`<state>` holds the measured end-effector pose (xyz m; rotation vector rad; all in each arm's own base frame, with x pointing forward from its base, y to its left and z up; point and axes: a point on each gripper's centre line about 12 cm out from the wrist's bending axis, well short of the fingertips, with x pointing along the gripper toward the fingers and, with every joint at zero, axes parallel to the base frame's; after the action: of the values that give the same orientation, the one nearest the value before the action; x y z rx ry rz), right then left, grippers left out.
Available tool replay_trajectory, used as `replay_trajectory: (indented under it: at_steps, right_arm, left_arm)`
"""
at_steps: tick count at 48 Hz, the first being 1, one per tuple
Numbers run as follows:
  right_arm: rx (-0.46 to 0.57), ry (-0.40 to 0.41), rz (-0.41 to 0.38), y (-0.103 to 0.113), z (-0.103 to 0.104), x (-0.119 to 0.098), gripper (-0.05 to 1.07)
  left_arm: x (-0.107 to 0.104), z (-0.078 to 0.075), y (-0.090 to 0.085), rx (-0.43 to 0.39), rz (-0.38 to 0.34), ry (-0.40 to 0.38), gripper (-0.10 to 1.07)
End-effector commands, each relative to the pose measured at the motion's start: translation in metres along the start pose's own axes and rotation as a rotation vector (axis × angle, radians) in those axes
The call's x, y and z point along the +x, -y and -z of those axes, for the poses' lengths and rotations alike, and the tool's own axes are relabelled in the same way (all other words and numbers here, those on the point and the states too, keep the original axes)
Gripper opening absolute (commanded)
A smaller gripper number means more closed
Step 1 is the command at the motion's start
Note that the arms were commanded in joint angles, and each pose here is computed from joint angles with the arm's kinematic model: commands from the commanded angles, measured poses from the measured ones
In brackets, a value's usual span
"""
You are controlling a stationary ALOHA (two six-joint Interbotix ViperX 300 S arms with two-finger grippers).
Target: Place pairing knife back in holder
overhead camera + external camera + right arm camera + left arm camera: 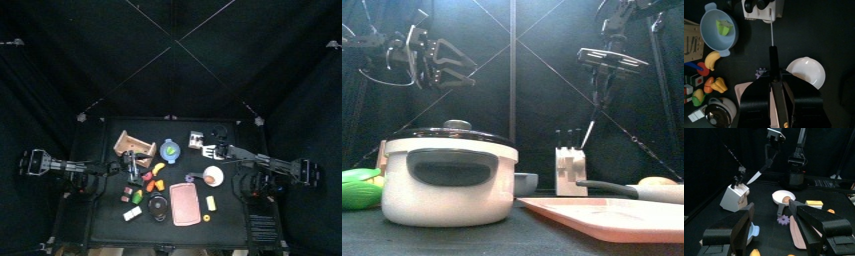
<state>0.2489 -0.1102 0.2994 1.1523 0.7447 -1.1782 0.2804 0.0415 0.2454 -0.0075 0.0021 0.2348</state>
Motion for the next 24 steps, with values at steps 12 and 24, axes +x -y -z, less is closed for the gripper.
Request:
replay_trajectory:
  at_steps: [12, 24]
  right_arm:
    - [0.017, 0.006, -0.015, -0.017, -0.008, -0.005, 0.40]
    - [0.025, 0.002, -0.001, -0.019, -0.011, -0.001, 0.40]
  left_arm:
    - [-0.013, -0.008, -0.002, -0.008, 0.000, 0.027, 0.92]
    - [-0.024, -0.010, -0.004, -0.012, 0.000, 0.047, 0.92]
